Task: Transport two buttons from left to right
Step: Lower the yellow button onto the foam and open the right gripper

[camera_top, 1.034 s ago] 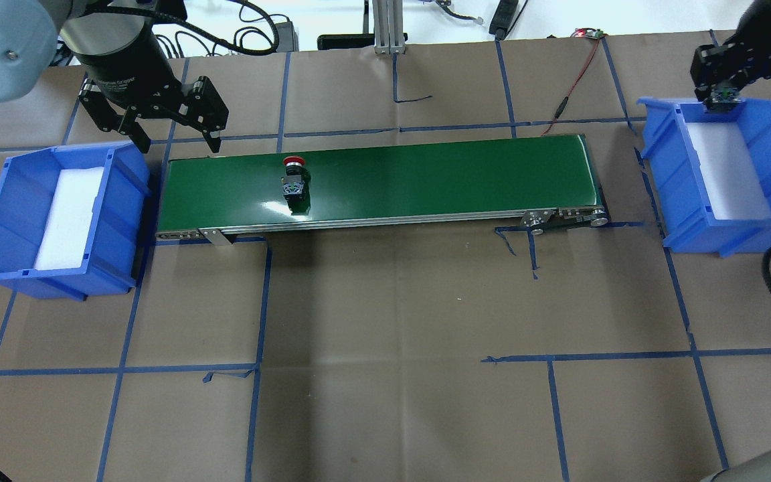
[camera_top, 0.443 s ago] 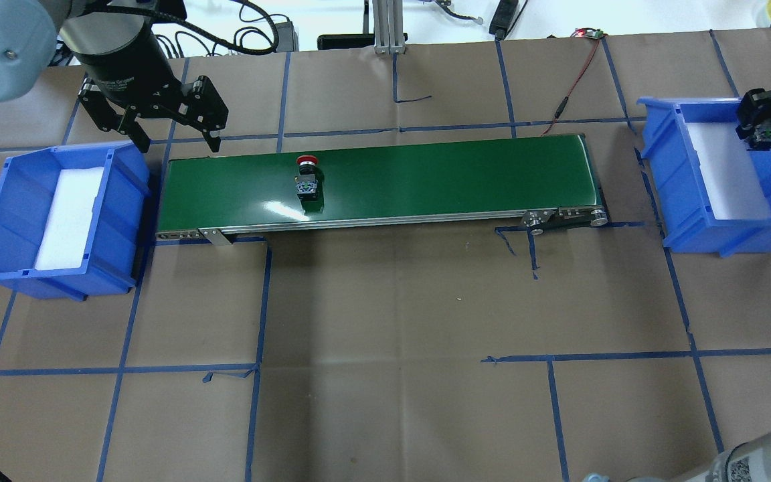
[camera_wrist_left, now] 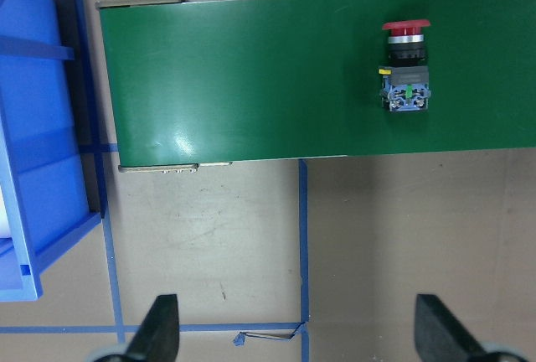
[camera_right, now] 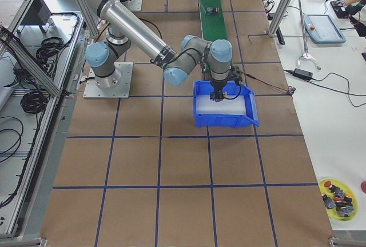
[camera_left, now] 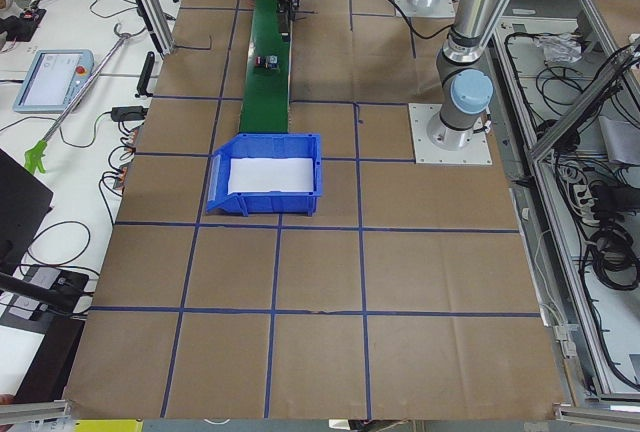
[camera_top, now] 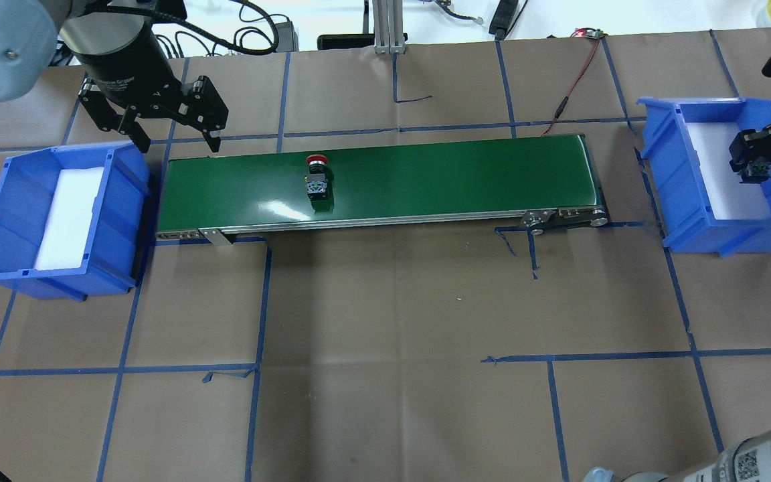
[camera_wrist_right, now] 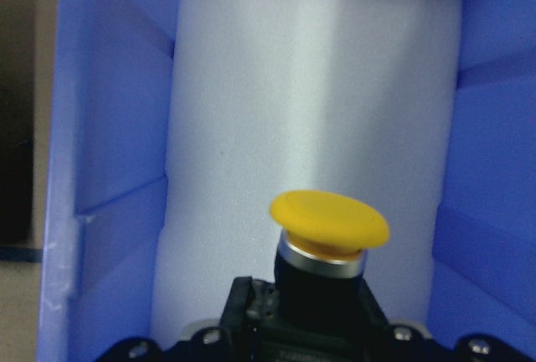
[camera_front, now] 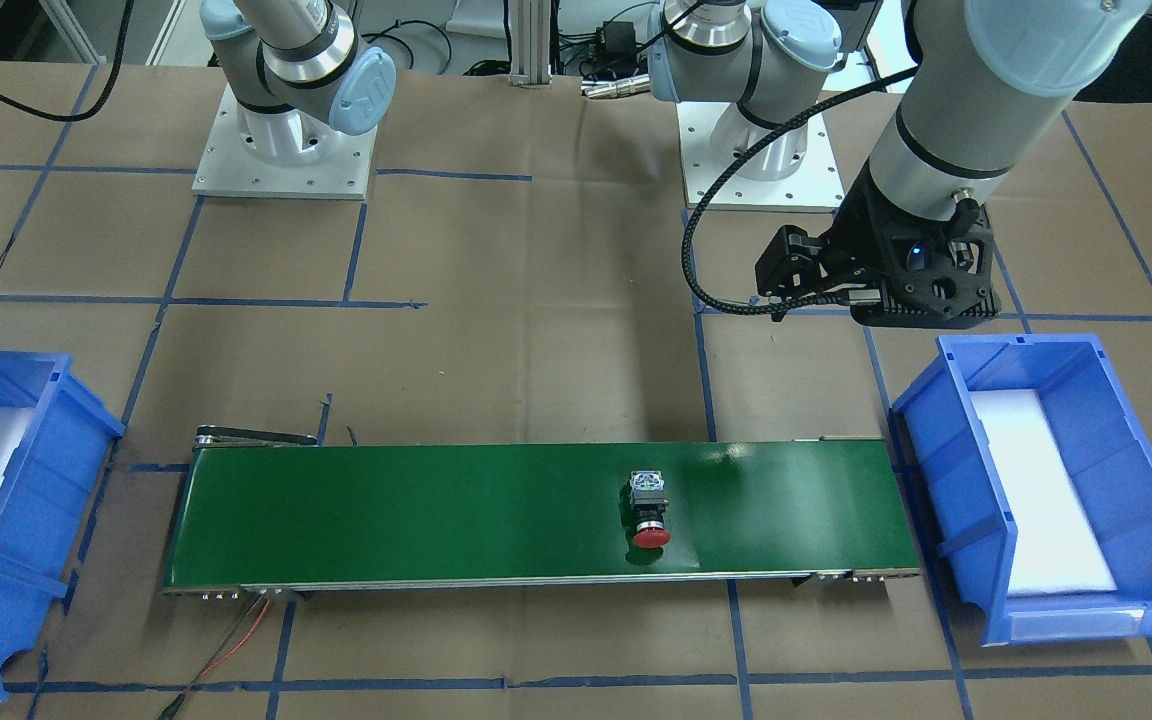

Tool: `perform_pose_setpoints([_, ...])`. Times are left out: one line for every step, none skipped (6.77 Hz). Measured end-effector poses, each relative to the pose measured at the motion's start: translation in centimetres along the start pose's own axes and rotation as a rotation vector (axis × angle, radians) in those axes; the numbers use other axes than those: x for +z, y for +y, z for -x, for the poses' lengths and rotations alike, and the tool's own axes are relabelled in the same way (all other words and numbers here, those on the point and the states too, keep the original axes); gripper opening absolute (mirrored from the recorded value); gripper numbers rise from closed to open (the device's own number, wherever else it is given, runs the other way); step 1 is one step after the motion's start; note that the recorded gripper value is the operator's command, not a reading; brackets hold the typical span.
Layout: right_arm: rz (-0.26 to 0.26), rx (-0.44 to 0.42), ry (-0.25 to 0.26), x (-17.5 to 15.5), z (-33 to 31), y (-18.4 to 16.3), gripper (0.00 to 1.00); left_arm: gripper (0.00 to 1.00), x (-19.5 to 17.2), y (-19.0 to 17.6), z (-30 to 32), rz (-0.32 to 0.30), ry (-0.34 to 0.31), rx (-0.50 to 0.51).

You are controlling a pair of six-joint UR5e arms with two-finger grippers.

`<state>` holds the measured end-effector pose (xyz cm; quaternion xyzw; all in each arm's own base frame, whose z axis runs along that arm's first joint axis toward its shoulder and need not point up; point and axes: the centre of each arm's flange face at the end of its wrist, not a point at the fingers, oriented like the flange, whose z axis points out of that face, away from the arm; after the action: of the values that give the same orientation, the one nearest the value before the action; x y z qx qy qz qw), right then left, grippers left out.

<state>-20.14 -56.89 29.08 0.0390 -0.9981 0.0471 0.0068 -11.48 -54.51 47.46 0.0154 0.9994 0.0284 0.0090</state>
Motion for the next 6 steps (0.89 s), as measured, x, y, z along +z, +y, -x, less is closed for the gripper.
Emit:
perform_pose_setpoints([-0.004,0.002,0.003,1.6,0.3,0.9,0.05,1.0,0.0,0.0,0.0,0.001,0.0,0.0])
perform_pose_setpoints([-0.016,-0.005,0.012,2.9,0.6,1.5,0.05,1.0,0.0,0.0,0.0,0.001,0.0,0.0])
perform_pose_setpoints([-0.023,-0.02,0.017,3.9,0.8,1.9,0.05,1.0,0.0,0.0,0.0,0.0,0.0,-0.001])
perform_pose_setpoints([-0.021,-0.028,0.015,4.7,0.8,2.0,0.05,1.0,0.0,0.0,0.0,0.0,0.0,-0.001])
perform_pose_setpoints([-0.016,-0.033,0.011,5.3,0.8,2.1,0.06,1.0,0.0,0.0,0.0,0.0,0.0,-0.001])
perform_pose_setpoints([-0.008,-0.038,0.007,5.8,0.8,2.1,0.1,1.0,0.0,0.0,0.0,0.0,0.0,-0.002])
